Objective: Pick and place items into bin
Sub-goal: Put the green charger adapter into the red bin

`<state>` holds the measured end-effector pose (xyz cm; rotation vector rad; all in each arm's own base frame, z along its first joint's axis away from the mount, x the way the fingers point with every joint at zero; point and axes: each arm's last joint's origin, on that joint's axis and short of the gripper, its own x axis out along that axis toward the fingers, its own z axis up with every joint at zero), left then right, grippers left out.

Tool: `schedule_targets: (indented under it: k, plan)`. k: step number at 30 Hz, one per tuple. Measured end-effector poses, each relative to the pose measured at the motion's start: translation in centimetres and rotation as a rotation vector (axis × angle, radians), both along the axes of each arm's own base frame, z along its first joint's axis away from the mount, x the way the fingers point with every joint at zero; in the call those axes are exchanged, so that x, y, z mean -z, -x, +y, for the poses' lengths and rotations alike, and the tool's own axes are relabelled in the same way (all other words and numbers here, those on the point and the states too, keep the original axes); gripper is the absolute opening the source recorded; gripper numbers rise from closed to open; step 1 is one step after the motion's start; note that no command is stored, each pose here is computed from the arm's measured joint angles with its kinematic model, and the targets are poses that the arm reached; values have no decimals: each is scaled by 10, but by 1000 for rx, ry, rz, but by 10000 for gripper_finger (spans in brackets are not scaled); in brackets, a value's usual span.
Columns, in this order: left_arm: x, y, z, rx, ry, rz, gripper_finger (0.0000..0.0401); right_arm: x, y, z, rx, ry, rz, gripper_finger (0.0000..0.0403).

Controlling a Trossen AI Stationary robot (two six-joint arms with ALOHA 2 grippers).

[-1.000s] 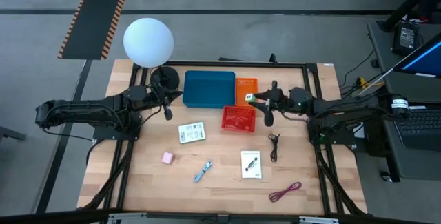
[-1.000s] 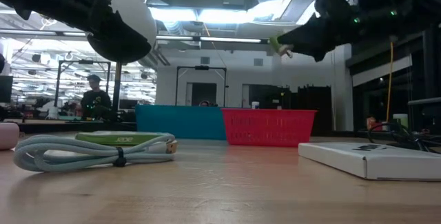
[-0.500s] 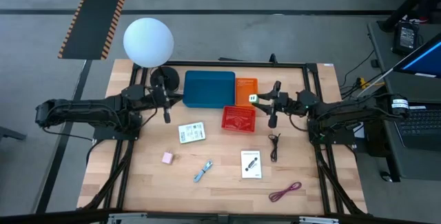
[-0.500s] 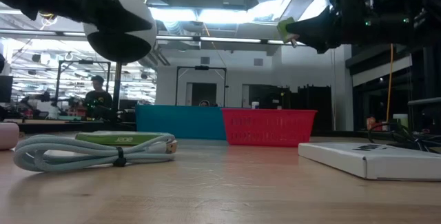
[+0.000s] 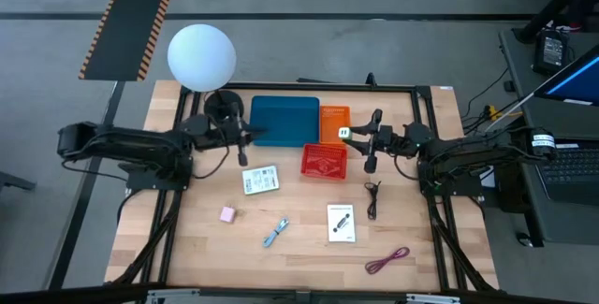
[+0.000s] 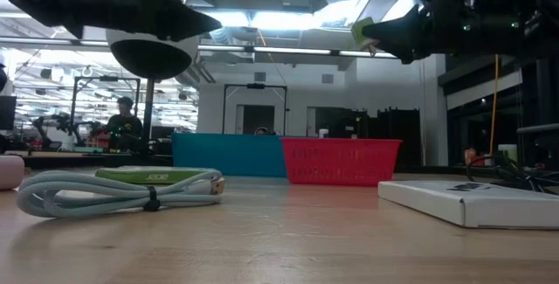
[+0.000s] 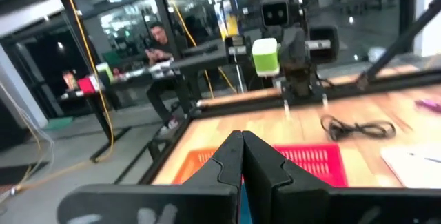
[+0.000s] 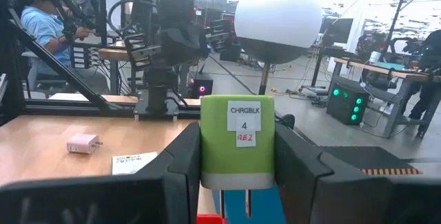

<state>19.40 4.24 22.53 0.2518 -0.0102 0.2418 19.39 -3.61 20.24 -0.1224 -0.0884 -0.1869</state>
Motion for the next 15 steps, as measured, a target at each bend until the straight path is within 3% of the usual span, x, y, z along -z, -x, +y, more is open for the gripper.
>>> schedule_targets:
  k: [9, 15]
  plan:
    - [7, -37, 8, 5, 9, 9, 3, -7, -2, 0, -33, -14, -46, 119]
    - [-2, -69, 10, 153, 4, 24, 3, -16, -23, -1, -104, 29, -34, 119]
